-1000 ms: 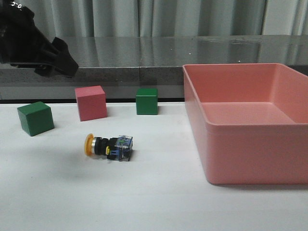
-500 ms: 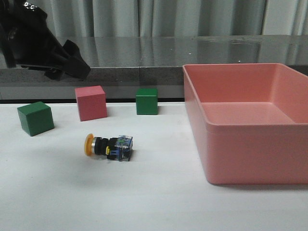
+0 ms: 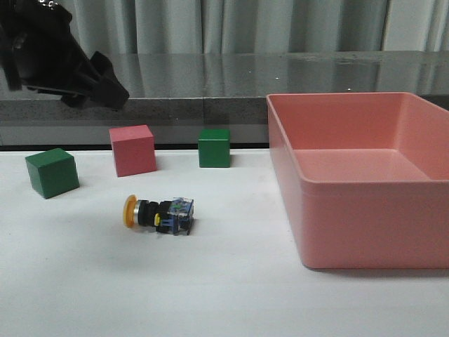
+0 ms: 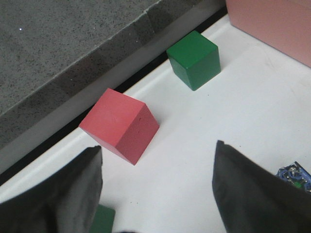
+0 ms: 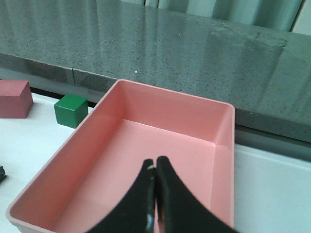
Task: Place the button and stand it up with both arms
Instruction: 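Move the left gripper down toward the lying button, then grasp the button body with the left gripper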
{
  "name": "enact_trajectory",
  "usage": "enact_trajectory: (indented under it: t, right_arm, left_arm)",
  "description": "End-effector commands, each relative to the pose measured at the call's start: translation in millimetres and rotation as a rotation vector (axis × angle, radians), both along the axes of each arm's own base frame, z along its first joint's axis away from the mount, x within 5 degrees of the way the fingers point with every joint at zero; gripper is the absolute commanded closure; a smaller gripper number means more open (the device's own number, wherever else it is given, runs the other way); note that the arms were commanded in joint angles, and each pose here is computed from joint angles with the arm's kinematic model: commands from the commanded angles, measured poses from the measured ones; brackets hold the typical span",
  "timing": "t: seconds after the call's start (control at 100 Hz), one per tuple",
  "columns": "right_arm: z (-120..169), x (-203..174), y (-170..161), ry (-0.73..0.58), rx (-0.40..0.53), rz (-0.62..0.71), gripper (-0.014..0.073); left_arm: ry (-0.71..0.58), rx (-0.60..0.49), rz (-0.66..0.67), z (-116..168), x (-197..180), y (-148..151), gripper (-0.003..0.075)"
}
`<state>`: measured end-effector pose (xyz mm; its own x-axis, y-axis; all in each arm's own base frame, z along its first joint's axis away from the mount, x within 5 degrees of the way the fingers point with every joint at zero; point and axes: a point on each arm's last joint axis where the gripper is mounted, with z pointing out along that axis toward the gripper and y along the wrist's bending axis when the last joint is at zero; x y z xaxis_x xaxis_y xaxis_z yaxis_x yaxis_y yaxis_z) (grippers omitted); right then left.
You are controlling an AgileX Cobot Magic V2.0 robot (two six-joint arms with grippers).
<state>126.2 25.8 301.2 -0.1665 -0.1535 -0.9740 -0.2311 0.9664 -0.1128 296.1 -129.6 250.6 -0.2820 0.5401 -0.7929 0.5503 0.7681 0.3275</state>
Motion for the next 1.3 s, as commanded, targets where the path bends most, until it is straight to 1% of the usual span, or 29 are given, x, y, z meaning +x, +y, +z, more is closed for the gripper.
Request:
enact_trajectory:
  t: [0.0, 0.17, 0.21, 0.22, 0.23, 0.24, 0.25, 0.26, 0.28, 0.29, 0.3, 0.31, 0.32, 0.33, 0.34, 0.36, 0.37, 0.38, 0.39, 0.4, 0.41, 0.44, 0.5, 0.61, 0.7, 0.8, 0.91, 1.09, 1.29]
  right_arm:
    - [15, 1, -2, -0.099, 0.027, -0.027, 0.0708]
    - [15, 1, -2, -0.099, 0.027, -0.027, 0.0708]
    - [15, 1, -2, -0.099, 0.027, -0.027, 0.0708]
    - [15, 1, -2, -0.099, 0.027, -0.027, 0.0708]
    - [15, 1, -2, -0.099, 0.027, -0.027, 0.0708]
    - [15, 1, -2, -0.099, 0.027, -0.027, 0.0708]
    - [15, 1, -2, -0.099, 0.027, -0.027, 0.0708]
    - [15, 1, -2, -0.099, 0.027, -0.027, 0.0708]
    - [15, 1, -2, -0.099, 0.027, -0.027, 0.0708]
    - [15, 1, -2, -0.099, 0.027, -0.027, 0.0708]
    - [15, 1, -2, -0.099, 0.027, -0.027, 0.0708]
    - [15, 1, -2, -0.099, 0.027, -0.027, 0.0708]
    - [15, 1, -2, -0.099, 0.027, -0.027, 0.0708]
    - [15, 1, -2, -0.099, 0.027, -0.027, 0.0708]
    - [15, 1, -2, -0.099, 0.027, -0.027, 0.0708]
    - [15, 1, -2, -0.099, 0.027, -0.027, 0.0708]
    - [15, 1, -2, -0.099, 0.027, -0.027, 0.0708]
    - [15, 1, -2, -0.099, 0.027, -0.027, 0.0708]
    - [15, 1, -2, -0.099, 0.027, -0.027, 0.0708]
    - [15, 1, -2, -0.099, 0.027, -0.027, 0.0708]
    - [15, 1, -2, -0.099, 0.027, -0.027, 0.0708]
    - [15, 1, -2, -0.099, 0.027, -0.027, 0.0708]
    - [15, 1, -2, -0.099, 0.027, -0.027, 0.0708]
    - [15, 1, -2, -0.099, 0.027, -0.027, 0.0708]
    - [15, 1, -2, -0.099, 0.027, -0.027, 0.0708]
    - [15, 1, -2, -0.099, 0.027, -0.027, 0.0708]
    - [15, 1, -2, -0.099, 0.027, -0.027, 0.0708]
    - [15, 1, -2, -0.099, 0.027, -0.027, 0.0708]
    - [15, 1, -2, -0.099, 0.027, -0.027, 0.0708]
  left_arm:
    - [-0.097, -0.029, -0.016, 32, 3, -5, 0.0304]
    - [-0.078, 0.064, -0.096, 40, 4, -8, 0.0321]
    - [-0.058, 0.059, -0.108, 43, 5, -7, 0.0321]
    - [-0.053, 0.078, -0.127, 42, 4, -7, 0.0321]
    - [-0.045, 0.06, -0.122, 44, 5, -6, 0.0321]
    - [-0.041, 0.08, -0.143, 44, 5, -5, 0.0321]
    - [-0.033, 0.058, -0.137, 45, 6, -4, 0.0321]
    - [-0.038, 0.075, -0.155, 46, 6, -4, 0.0321]
    - [-0.014, 0.046, -0.16, 47, 6, -3, 0.0321]
    - [-0.012, 0.063, -0.187, 46, 6, -2, 0.0321]
    - [-0.002, 0.032, -0.18, 48, 6, -1, 0.0321]
    - [0.0, 0.048, -0.211, 47, 6, -1, 0.0321]
    - [0.008, 0.013, -0.203, 49, 6, 1, 0.0321]
    - [-0.001, 0.028, -0.227, 49, 6, 1, 0.0321]
    - [0.016, -0.01, -0.236, 49, 5, 0, 0.0321]
    - [0.014, -0.009, -0.274, 50, 5, 2, 0.0321]
    - [0.018, -0.045, -0.268, 51, 6, 4, 0.0321]
    - [0.015, -0.038, -0.301, 51, 5, 3, 0.0321]
    - [0.017, -0.071, -0.298, 52, 6, 5, 0.0321]
    - [0.006, -0.063, -0.319, 53, 5, 5, 0.0321]
    - [0.015, -0.095, -0.333, 53, 4, 4, 0.0321]
    - [0.011, -0.12, -0.366, 55, 4, 8, 0.0321]
    - [0.001, -0.141, -0.437, 56, 3, 11, 0.0321]
    - [0.02, -0.209, -0.406, 54, 9, 24, 0.0321]
    - [0.072, -0.237, -0.431, 44, 14, 32, 0.0321]
    - [0.125, -0.257, -0.564, 25, 18, 35, 0.0321]
    - [0.15, -0.303, -0.657, 1, 26, 37, 0.0321]
    - [0.125, -0.232, -0.751, -32, 36, 35, 0.0321]
    - [0.097, -0.183, -0.806, -50, 41, 35, 0.0321]
